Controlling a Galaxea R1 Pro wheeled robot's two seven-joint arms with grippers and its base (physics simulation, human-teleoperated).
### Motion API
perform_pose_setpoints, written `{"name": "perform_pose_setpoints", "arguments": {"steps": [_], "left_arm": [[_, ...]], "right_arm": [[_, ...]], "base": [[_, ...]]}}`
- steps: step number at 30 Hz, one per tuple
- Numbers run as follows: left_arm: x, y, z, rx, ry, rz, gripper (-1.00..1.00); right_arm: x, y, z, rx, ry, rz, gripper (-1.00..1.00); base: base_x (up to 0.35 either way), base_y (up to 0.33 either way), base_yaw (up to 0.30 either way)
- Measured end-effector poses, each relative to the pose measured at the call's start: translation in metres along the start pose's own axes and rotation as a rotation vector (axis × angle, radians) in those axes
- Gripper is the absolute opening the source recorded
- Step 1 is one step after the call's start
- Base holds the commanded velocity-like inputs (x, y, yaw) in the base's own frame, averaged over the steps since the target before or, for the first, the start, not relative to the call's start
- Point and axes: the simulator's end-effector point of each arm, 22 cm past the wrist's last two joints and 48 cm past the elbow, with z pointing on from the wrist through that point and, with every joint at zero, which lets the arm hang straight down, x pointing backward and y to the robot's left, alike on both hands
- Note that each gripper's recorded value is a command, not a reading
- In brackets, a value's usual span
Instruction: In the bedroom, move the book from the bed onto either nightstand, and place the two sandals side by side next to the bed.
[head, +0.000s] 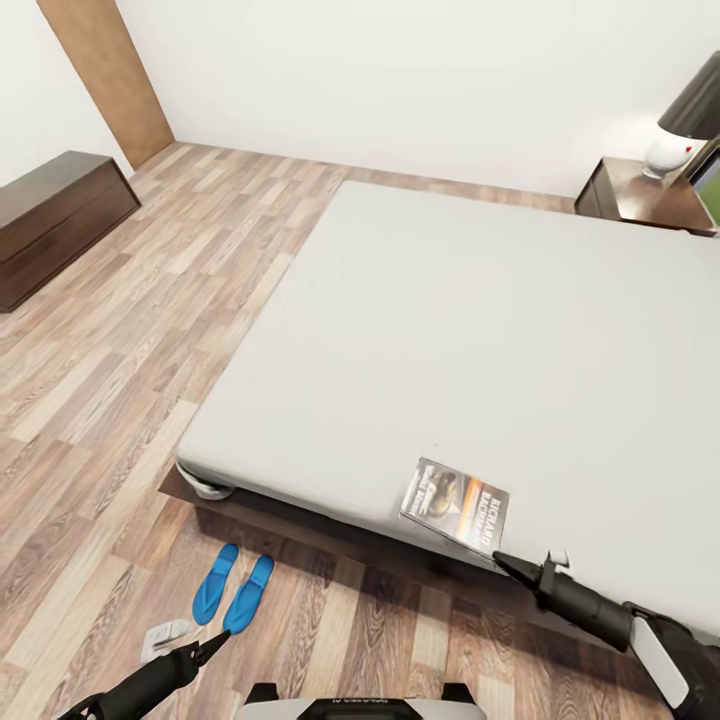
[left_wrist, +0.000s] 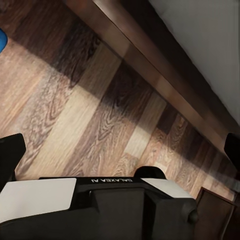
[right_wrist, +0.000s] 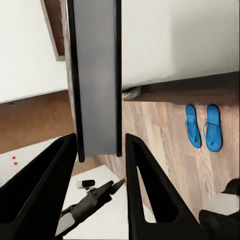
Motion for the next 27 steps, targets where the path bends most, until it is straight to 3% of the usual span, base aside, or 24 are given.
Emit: {"name": "perform_pose_setpoints", "arguments": {"steps": [4,27], "left_arm": [[0.0,-0.002,-0.004,0.0,0.0,-0.001,1.0],[0.0,-0.016,-0.027,-0.003,0.0,-0.001,1.0]], "right_arm": [[0.013,-0.006,-0.003,0.05,0.058,-0.031,-1.0],[0.029,0.003,-0.02,0.088,0.082,-0.038,-1.0]], "base": [[0.0,0.0,0.0],[0.0,0.0,0.0]]}}
